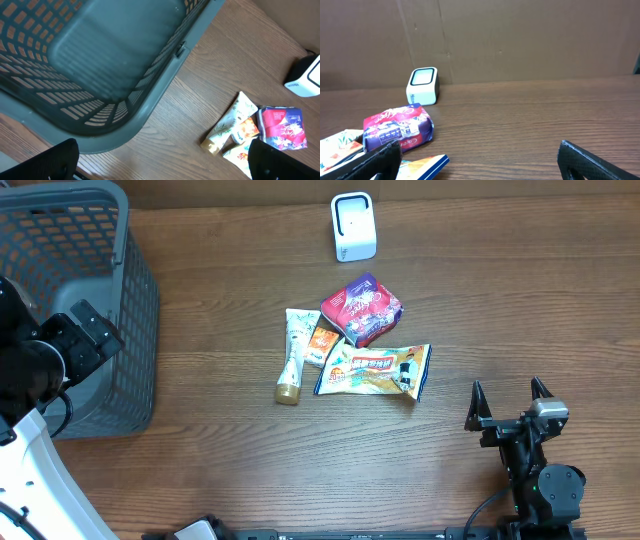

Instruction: Scan the item barcode

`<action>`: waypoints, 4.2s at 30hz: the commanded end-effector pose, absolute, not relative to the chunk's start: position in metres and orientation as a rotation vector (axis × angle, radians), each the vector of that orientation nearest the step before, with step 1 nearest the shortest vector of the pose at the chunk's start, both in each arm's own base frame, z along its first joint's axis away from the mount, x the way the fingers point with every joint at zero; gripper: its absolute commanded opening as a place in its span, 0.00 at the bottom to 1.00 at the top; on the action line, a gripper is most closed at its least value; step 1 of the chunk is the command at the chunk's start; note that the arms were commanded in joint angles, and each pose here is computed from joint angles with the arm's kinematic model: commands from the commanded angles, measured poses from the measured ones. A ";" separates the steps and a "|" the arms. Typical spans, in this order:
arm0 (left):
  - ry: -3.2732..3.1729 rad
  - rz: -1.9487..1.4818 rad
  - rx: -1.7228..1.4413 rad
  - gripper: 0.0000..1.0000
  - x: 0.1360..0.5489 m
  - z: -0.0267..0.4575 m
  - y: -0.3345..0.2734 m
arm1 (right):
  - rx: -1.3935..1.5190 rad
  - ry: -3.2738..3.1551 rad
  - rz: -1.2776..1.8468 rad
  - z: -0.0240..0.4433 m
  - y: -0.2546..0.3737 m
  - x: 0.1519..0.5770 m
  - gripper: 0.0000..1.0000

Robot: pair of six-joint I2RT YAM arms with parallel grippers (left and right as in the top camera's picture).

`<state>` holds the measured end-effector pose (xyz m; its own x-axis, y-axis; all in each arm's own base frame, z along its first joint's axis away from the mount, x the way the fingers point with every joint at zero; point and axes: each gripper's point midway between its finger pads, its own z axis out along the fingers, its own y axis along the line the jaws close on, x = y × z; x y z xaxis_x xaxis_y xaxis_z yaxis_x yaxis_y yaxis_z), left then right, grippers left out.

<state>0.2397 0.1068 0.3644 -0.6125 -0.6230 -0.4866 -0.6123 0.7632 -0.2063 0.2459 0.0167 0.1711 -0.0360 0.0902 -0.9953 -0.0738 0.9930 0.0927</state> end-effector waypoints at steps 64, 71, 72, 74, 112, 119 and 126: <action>2.360 -0.749 -0.281 1.00 0.267 0.400 -0.001 | -0.174 1.803 0.750 0.272 0.101 0.219 1.00; 2.402 -0.856 -0.041 1.00 0.262 0.401 -0.053 | -0.246 1.901 0.911 0.298 0.123 0.230 1.00; 2.412 -0.867 0.017 1.00 0.259 0.400 -0.064 | -0.270 1.891 0.938 0.300 0.127 0.231 1.00; 2.441 -0.862 0.130 1.00 0.254 0.397 -0.085 | -0.290 1.881 0.958 0.302 0.130 0.236 1.00; 2.834 -0.689 0.124 1.00 0.277 0.320 -0.141 | 0.198 2.336 0.791 0.294 0.093 0.302 1.00; 2.845 -0.688 0.121 1.00 0.280 0.317 -0.142 | 0.199 2.340 0.791 0.293 0.093 0.302 1.00; 2.845 -0.688 0.121 1.00 0.280 0.317 -0.142 | 0.199 2.339 0.791 0.293 0.093 0.303 1.00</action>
